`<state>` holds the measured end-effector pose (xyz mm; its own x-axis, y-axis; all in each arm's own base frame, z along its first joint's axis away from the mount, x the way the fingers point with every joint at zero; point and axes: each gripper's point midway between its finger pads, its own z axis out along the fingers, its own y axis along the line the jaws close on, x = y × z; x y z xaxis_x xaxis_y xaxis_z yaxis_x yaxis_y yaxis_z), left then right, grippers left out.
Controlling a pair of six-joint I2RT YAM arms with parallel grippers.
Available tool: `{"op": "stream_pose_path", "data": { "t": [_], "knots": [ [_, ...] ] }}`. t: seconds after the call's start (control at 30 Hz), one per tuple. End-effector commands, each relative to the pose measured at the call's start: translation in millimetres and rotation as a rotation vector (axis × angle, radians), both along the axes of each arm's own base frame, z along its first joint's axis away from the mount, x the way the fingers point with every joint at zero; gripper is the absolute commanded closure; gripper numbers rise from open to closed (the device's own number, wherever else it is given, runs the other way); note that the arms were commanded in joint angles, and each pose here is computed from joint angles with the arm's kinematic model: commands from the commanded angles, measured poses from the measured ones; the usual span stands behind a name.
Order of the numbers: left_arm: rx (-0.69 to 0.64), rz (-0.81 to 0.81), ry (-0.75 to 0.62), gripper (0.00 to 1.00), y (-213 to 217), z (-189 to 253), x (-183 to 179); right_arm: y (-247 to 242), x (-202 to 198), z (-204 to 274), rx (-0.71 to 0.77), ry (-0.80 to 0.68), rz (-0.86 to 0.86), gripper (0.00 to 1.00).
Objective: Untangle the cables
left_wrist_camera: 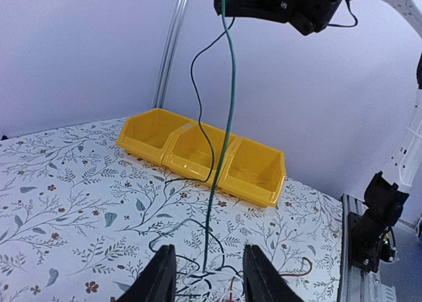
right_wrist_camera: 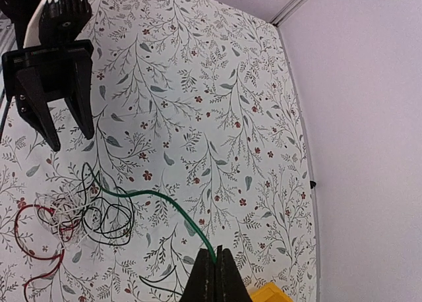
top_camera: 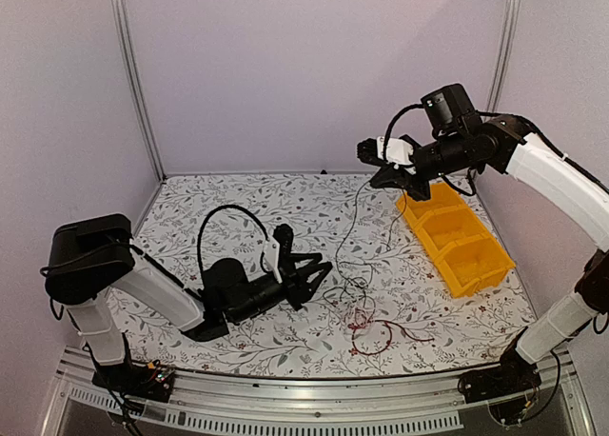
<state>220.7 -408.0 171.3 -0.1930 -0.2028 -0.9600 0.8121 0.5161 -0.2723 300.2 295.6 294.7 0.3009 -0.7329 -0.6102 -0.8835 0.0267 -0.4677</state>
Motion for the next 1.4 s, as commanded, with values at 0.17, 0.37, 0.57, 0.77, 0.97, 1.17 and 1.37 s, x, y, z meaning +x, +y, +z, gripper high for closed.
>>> {"op": "stream_pose_path", "data": {
  "t": [0.17, 0.37, 0.57, 0.77, 0.97, 1.17, 1.37],
  "knots": [
    [-0.021, 0.002, -0.084, 0.54, 7, 40, -3, 16, -23, 73, 0.139, 0.002, 0.040, 1.00],
    [-0.015, 0.004, -0.119, 0.51, -9, 48, 4, 21, -28, 121, 0.228, -0.063, 0.060, 1.00],
    [0.030, -0.037, -0.137, 0.51, -48, 36, 16, 21, -30, 183, 0.356, -0.153, 0.050, 1.00],
    [0.102, -0.076, -0.043, 0.52, -77, -18, 24, 2, -31, 280, 0.584, -0.292, -0.019, 1.00],
    [0.093, -0.106, 0.041, 0.55, -82, -50, 21, -39, 5, 317, 0.690, -0.373, -0.211, 1.00],
    [0.062, -0.093, 0.041, 0.56, -69, -38, 17, -86, 66, 284, 0.636, -0.409, -0.415, 1.00],
    [0.023, -0.064, 0.013, 0.55, -43, -8, 8, -158, 116, 224, 0.627, -0.314, -0.538, 1.00]
  ]
}}
